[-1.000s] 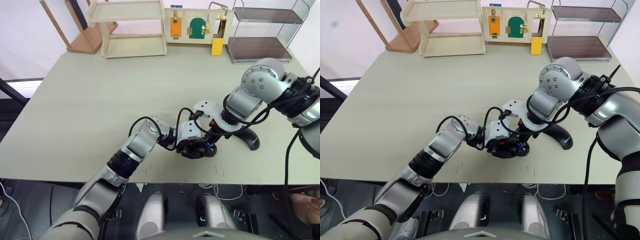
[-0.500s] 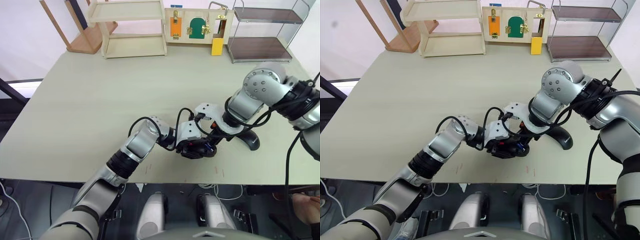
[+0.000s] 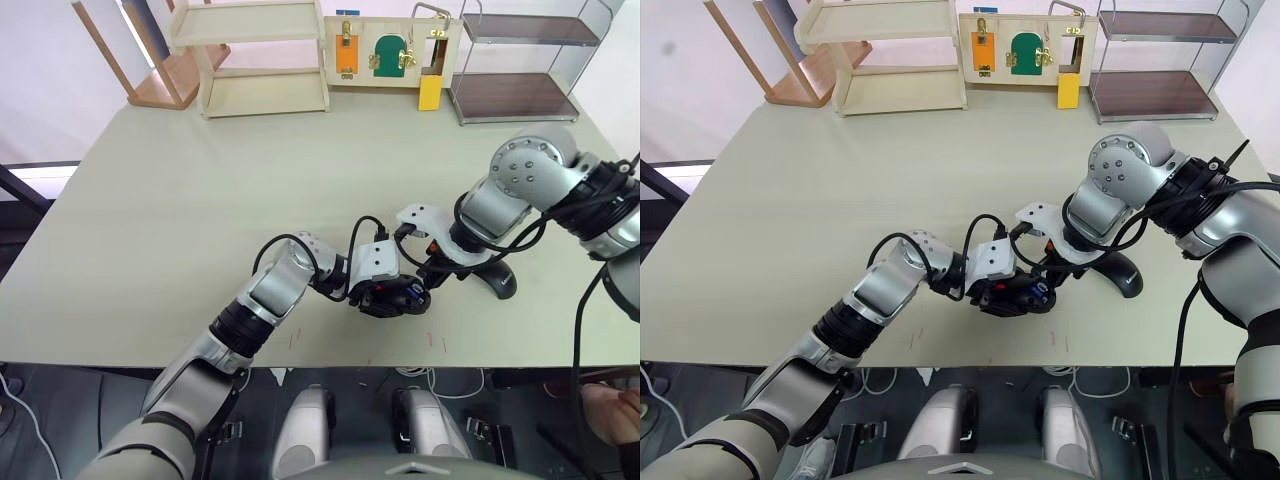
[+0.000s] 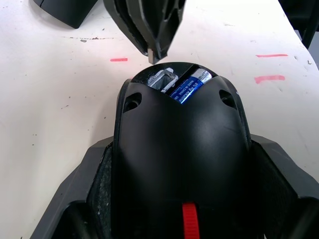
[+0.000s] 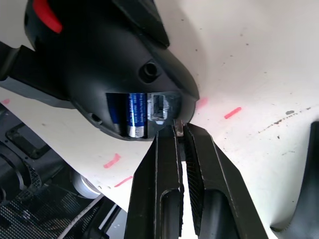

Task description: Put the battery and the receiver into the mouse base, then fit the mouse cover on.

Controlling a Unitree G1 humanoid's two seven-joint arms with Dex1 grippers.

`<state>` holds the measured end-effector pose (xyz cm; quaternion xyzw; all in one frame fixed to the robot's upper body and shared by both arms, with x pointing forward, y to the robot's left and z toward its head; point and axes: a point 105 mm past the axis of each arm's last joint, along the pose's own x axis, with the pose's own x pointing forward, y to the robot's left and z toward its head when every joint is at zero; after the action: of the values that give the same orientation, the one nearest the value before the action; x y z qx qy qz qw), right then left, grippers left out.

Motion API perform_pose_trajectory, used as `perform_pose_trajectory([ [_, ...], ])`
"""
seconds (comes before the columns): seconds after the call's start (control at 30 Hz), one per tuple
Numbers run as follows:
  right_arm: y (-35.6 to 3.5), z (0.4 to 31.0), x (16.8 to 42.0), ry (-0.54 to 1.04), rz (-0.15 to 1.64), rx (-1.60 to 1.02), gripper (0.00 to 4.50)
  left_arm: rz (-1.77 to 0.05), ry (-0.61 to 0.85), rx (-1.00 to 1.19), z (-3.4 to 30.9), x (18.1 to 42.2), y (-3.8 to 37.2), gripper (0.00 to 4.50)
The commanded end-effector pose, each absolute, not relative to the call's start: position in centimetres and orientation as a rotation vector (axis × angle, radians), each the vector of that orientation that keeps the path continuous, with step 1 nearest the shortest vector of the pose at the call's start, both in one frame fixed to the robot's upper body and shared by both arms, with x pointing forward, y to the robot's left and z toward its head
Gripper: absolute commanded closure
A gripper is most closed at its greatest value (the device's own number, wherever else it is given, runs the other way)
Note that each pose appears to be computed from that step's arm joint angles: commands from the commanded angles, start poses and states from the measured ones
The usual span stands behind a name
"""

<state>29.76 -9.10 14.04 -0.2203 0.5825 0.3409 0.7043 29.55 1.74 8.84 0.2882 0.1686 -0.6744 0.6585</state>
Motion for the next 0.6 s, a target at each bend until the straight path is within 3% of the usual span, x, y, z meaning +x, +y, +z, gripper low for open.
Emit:
perform_pose_trajectory([
  [0.03,-8.58,15.11,30.00,1.257,0.781,-0.464,4.50,-1.542,0.437,0.641,7.51,29.02,2.01,1.48],
  [0.6,-7.93,14.70,29.63,1.284,0.812,-0.438,4.50,-1.541,0.428,0.646,7.77,29.09,2.05,1.48],
])
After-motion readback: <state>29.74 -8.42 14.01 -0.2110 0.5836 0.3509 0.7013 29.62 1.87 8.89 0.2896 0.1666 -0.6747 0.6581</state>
